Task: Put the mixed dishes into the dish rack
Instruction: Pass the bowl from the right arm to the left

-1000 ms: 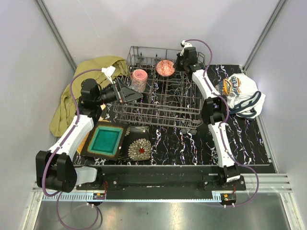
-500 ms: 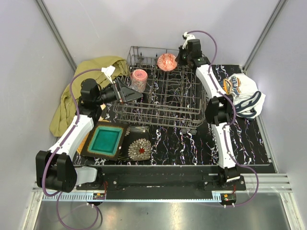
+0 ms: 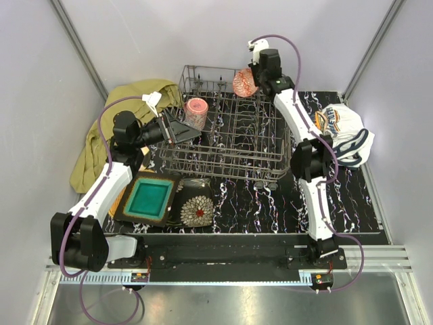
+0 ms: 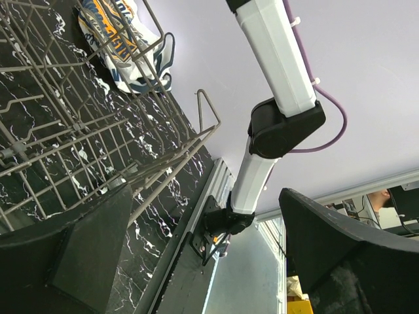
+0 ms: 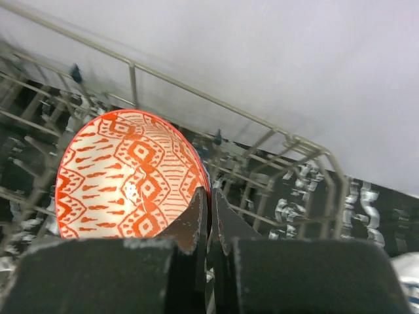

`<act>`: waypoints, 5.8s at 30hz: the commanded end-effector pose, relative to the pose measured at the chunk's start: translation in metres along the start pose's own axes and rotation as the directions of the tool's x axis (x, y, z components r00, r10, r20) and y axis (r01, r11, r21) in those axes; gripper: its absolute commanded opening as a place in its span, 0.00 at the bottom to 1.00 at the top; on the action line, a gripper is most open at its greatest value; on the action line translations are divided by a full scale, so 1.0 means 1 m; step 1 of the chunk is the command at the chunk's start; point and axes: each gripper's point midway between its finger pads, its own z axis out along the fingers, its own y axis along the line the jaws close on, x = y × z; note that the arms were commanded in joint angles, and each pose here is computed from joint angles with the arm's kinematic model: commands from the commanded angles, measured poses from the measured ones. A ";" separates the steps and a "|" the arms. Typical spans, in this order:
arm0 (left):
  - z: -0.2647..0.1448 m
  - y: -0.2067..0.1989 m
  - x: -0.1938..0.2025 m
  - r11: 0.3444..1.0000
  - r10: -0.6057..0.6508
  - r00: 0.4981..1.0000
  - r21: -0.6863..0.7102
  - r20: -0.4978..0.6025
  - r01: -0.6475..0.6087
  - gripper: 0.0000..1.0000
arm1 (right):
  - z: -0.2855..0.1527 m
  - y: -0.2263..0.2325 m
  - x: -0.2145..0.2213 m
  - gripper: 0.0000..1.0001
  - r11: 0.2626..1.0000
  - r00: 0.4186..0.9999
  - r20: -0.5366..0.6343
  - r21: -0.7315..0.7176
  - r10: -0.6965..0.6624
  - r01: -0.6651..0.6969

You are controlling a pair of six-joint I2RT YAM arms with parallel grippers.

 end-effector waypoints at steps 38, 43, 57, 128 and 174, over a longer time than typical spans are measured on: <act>-0.015 -0.021 -0.015 0.996 0.045 0.996 0.069 0.072 -0.050 0.98 | -0.001 0.042 -0.042 0.00 0.296 0.377 -0.001 0.618 -0.926 0.728; -0.015 -0.019 -0.014 0.997 0.040 0.997 0.067 0.070 -0.044 0.98 | 0.004 0.048 -0.036 0.00 0.297 0.355 0.013 0.577 -0.935 0.761; -0.016 -0.016 -0.015 0.997 0.037 0.997 0.061 0.072 -0.041 0.98 | 0.012 0.063 -0.019 0.00 0.335 0.320 0.106 0.392 -0.942 0.857; 0.009 -0.116 -0.057 0.956 0.275 0.951 0.066 0.142 -0.286 0.98 | -0.319 0.046 -0.100 0.00 0.561 0.635 0.069 -0.550 0.769 -0.619; 0.080 -0.150 -0.087 0.892 0.347 0.918 0.234 0.194 -0.387 0.99 | -0.356 0.087 -0.094 0.00 -0.343 0.204 -0.573 -0.699 0.794 -0.628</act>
